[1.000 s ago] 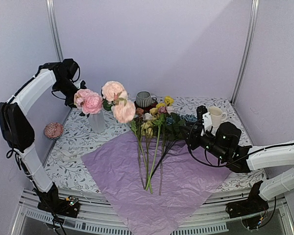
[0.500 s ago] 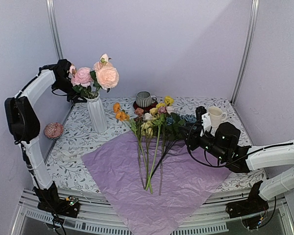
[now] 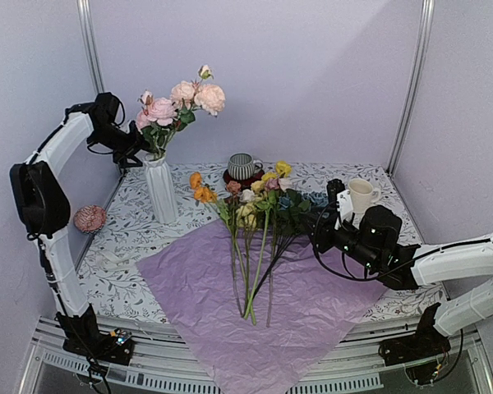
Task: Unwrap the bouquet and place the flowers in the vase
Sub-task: Adjust the vase at the corner of the board, then pick up the fake flower from the flattened wrapping paper.
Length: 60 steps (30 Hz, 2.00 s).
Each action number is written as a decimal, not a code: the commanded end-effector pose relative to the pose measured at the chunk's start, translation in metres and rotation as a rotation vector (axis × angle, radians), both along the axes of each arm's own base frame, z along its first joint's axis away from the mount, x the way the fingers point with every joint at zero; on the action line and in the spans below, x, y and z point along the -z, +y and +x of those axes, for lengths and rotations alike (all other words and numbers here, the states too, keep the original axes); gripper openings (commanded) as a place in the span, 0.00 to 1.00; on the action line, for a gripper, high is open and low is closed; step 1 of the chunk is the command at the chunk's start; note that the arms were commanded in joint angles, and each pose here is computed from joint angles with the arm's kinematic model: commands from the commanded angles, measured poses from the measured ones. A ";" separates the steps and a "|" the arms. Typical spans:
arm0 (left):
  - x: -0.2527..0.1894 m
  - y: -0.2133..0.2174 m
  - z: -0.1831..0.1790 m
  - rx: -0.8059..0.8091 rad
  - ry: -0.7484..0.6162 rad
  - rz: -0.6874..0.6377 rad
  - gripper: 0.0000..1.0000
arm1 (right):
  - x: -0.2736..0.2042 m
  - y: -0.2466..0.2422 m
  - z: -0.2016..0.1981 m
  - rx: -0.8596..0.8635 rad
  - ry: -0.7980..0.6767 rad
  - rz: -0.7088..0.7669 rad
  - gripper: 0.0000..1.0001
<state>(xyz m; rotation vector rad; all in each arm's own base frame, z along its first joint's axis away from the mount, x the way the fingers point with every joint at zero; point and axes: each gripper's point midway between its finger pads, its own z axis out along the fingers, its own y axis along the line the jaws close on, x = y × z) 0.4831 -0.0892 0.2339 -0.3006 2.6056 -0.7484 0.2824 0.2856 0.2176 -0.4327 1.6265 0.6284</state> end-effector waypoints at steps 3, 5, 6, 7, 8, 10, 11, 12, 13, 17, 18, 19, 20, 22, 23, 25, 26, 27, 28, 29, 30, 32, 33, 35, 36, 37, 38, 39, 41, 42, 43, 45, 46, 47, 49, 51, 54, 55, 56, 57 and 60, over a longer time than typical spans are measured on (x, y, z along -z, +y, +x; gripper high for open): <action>-0.053 0.009 -0.008 -0.036 -0.112 -0.003 0.72 | -0.007 0.003 0.002 -0.006 -0.021 0.014 0.41; -0.054 0.015 -0.009 -0.056 -0.114 0.011 0.73 | -0.007 0.004 0.003 -0.007 -0.020 0.014 0.41; -0.054 0.016 -0.010 -0.061 -0.112 0.017 0.72 | -0.006 0.004 0.002 -0.009 -0.019 0.012 0.41; -0.052 0.017 -0.011 -0.066 -0.108 0.022 0.72 | -0.006 0.004 0.003 -0.008 -0.019 0.011 0.41; -0.053 0.019 -0.013 -0.072 -0.111 0.028 0.72 | -0.006 0.004 0.002 -0.010 -0.019 0.011 0.41; -0.059 0.023 -0.016 -0.092 -0.133 0.045 0.71 | -0.007 0.004 0.003 -0.008 -0.020 0.011 0.41; -0.063 0.026 -0.018 -0.106 -0.155 0.057 0.71 | -0.006 0.004 0.003 -0.007 -0.018 0.010 0.41; -0.067 0.030 -0.020 -0.125 -0.176 0.073 0.70 | -0.007 0.004 0.003 -0.008 -0.020 0.011 0.41; -0.072 0.035 -0.024 -0.148 -0.205 0.092 0.70 | -0.007 0.004 0.002 -0.007 -0.021 0.009 0.41; -0.094 0.049 -0.045 -0.219 -0.330 0.111 0.69 | -0.007 0.003 0.003 -0.003 -0.023 0.007 0.41; -0.096 0.052 -0.052 -0.234 -0.345 0.118 0.69 | -0.007 0.003 0.003 -0.004 -0.024 0.006 0.41; -0.095 0.059 -0.060 -0.267 -0.357 0.145 0.69 | -0.007 0.004 0.003 -0.006 -0.023 0.005 0.41; -0.093 0.065 -0.068 -0.300 -0.363 0.168 0.68 | -0.007 0.004 0.003 -0.007 -0.023 0.005 0.41; -0.091 0.070 -0.087 -0.334 -0.408 0.185 0.65 | -0.006 0.005 0.002 -0.014 -0.024 0.000 0.41; -0.092 0.066 -0.098 -0.326 -0.455 0.172 0.64 | -0.006 0.007 0.002 -0.021 -0.022 0.000 0.41; -0.067 0.051 -0.122 -0.288 -0.503 0.111 0.63 | -0.005 0.012 0.001 -0.042 -0.017 -0.011 0.42; -0.064 0.041 -0.133 -0.264 -0.547 0.068 0.62 | -0.003 0.015 0.001 -0.056 -0.008 -0.020 0.42; -0.055 0.032 -0.144 -0.242 -0.573 0.030 0.61 | -0.001 0.019 0.002 -0.071 0.001 -0.029 0.42; -0.045 0.023 -0.154 -0.217 -0.588 -0.007 0.59 | 0.001 0.023 0.001 -0.088 0.011 -0.036 0.42; -0.036 0.014 -0.162 -0.196 -0.599 -0.042 0.59 | 0.002 0.027 0.001 -0.105 0.018 -0.039 0.42; -0.025 0.006 -0.168 -0.172 -0.603 -0.075 0.59 | 0.004 0.032 0.001 -0.122 0.029 -0.043 0.42; -0.005 -0.006 -0.177 -0.133 -0.596 -0.122 0.61 | 0.007 0.040 0.000 -0.156 0.056 -0.047 0.42; 0.003 -0.009 -0.180 -0.125 -0.588 -0.129 0.64 | 0.010 0.044 0.000 -0.170 0.075 -0.056 0.42; 0.019 -0.009 -0.182 -0.122 -0.554 -0.119 0.70 | 0.015 0.050 0.001 -0.180 0.138 -0.063 0.42; 0.024 -0.009 -0.184 -0.119 -0.540 -0.112 0.80 | 0.019 0.054 0.002 -0.183 0.184 -0.063 0.42; 0.030 -0.006 -0.186 -0.134 -0.520 -0.098 0.94 | 0.022 0.059 0.002 -0.193 0.228 -0.066 0.42; 0.034 -0.002 -0.187 -0.161 -0.505 -0.090 0.98 | 0.020 0.067 0.002 -0.210 0.275 -0.044 0.42; 0.035 0.002 -0.188 -0.187 -0.507 -0.085 0.98 | 0.023 0.071 0.002 -0.221 0.319 -0.034 0.42; 0.037 0.007 -0.191 -0.217 -0.533 -0.093 0.98 | 0.032 0.079 0.001 -0.228 0.418 -0.008 0.41; 0.033 0.008 -0.192 -0.217 -0.557 -0.097 0.98 | 0.039 0.082 0.001 -0.225 0.461 -0.005 0.39; 0.035 0.012 -0.194 -0.235 -0.557 -0.099 0.98 | 0.043 0.085 0.001 -0.219 0.505 0.007 0.38; 0.040 0.016 -0.197 -0.269 -0.561 -0.124 0.98 | 0.052 0.091 0.001 -0.202 0.578 0.013 0.37; 0.043 0.016 -0.198 -0.280 -0.551 -0.138 0.98 | 0.056 0.093 0.002 -0.192 0.607 0.015 0.36; 0.046 0.013 -0.198 -0.265 -0.546 -0.155 0.98 | 0.061 0.097 0.000 -0.190 0.631 0.012 0.36; 0.049 -0.001 -0.199 -0.187 -0.547 -0.197 0.98 | 0.068 0.106 -0.003 -0.187 0.671 0.016 0.35; 0.056 -0.015 -0.201 -0.110 -0.523 -0.234 0.96 | 0.079 0.115 -0.006 -0.183 0.707 0.016 0.35; 0.061 -0.043 -0.205 -0.002 -0.538 -0.287 0.94 | 0.093 0.128 -0.008 -0.176 0.733 -0.005 0.34; 0.060 -0.051 -0.207 0.022 -0.552 -0.302 0.94 | 0.099 0.132 -0.008 -0.172 0.746 -0.010 0.34; 0.063 -0.061 -0.211 0.044 -0.557 -0.311 0.93 | 0.101 0.136 -0.008 -0.171 0.752 -0.009 0.34; 0.063 -0.068 -0.212 0.058 -0.570 -0.313 0.93 | 0.106 0.139 -0.008 -0.165 0.762 -0.015 0.34; 0.069 -0.091 -0.219 0.099 -0.579 -0.295 0.90 | 0.119 0.140 -0.004 -0.121 0.787 -0.022 0.34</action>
